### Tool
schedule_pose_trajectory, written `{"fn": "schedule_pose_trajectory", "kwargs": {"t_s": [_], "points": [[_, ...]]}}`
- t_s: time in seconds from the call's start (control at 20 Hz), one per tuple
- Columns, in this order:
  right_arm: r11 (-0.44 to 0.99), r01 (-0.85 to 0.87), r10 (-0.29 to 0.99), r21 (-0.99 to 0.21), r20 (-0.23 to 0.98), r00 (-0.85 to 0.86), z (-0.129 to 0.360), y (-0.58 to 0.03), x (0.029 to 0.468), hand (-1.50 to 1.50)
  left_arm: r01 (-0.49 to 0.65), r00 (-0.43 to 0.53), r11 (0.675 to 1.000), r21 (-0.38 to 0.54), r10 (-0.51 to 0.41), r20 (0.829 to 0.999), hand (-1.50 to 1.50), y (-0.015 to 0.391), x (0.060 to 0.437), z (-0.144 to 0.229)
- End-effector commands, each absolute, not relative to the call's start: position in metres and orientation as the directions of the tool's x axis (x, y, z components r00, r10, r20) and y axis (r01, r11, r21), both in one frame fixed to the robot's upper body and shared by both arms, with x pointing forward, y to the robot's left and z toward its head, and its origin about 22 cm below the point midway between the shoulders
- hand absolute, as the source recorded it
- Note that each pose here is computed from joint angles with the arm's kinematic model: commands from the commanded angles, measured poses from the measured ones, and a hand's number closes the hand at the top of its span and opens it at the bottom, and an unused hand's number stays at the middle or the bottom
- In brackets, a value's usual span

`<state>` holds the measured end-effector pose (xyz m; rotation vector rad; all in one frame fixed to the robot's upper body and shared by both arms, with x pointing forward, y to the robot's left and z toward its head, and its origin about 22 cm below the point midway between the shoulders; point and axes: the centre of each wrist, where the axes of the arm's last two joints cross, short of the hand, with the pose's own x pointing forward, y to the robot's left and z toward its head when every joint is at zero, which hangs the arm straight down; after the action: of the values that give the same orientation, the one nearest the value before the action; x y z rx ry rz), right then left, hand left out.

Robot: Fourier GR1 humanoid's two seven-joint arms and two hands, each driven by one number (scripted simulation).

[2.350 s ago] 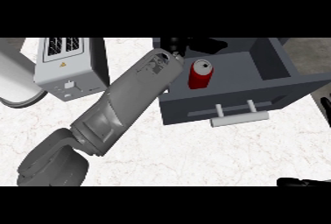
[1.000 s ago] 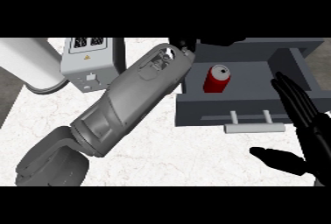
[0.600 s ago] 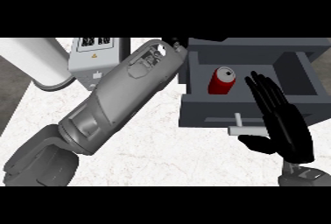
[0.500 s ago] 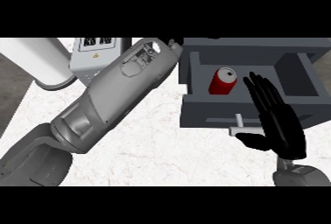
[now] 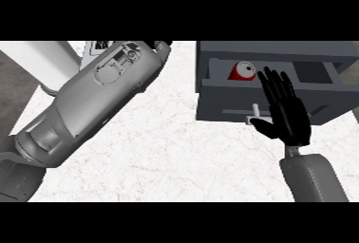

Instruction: Pick up the can, place it into the drawer and close the drawer

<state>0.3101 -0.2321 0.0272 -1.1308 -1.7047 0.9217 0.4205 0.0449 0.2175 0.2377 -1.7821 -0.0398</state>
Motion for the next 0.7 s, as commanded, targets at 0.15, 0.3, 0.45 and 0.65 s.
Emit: {"fn": "schedule_pose_trajectory", "kwargs": {"t_s": [0.15,0.3,0.45,0.65], "points": [[0.255,0.279,0.964,-0.926,0.220,-0.151,-0.007,-0.237,0.344,-1.50,-0.133,-0.184,0.977,0.165,-0.188,0.965,-1.50,0.072,0.412,0.226],[0.218,0.300,0.974,-0.929,0.188,-0.125,-0.009,-0.222,0.361,-1.50,-0.124,-0.177,0.979,0.163,-0.184,0.967,-1.50,0.082,0.404,0.218],[0.210,0.328,0.976,-0.921,0.178,-0.125,-0.016,-0.238,0.366,-1.50,-0.132,-0.144,0.977,0.166,-0.185,0.972,-1.50,0.102,0.397,0.212],[0.224,0.375,0.974,-0.900,0.200,-0.103,0.001,-0.231,0.395,-1.50,-0.114,-0.154,0.980,0.165,-0.181,0.971,-1.50,0.111,0.388,0.205]]}}
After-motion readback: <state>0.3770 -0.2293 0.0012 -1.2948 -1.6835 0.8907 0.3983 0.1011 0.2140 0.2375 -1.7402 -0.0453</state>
